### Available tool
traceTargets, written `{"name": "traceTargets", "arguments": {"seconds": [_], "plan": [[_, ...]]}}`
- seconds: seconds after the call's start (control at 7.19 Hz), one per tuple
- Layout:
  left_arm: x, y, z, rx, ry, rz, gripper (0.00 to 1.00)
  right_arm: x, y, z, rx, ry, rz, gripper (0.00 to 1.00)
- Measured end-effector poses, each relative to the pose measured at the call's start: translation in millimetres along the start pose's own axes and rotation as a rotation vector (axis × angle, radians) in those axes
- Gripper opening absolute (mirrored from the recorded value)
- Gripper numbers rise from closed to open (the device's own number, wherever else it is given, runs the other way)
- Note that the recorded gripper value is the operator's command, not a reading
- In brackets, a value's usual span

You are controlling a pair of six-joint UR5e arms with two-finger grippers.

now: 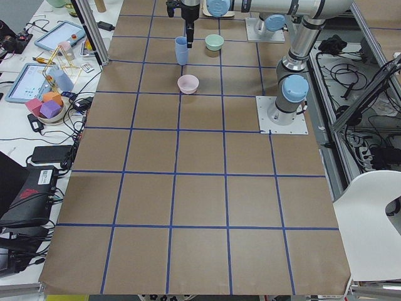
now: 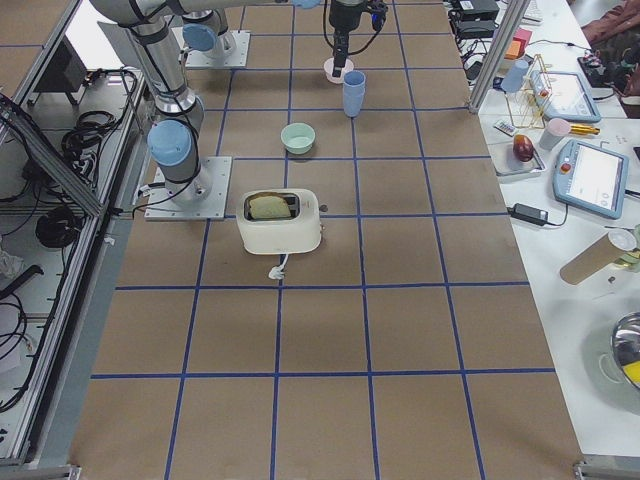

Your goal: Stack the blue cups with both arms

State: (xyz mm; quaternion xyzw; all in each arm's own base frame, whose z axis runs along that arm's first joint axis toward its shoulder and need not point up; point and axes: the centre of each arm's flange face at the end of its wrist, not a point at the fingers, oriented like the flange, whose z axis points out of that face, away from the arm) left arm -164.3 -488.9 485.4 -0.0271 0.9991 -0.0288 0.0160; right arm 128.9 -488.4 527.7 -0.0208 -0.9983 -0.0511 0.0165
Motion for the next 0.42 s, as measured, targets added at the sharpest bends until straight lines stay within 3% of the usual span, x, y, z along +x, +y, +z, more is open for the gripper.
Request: {"name": "traceTargets", "arguments": {"seconds": [0.42], "plan": [[0.1, 0.0, 0.0, 0.0, 0.0, 0.0, 1.0, 0.0, 0.3, 1.4, -0.004, 0.0, 0.0, 1.0]]}}
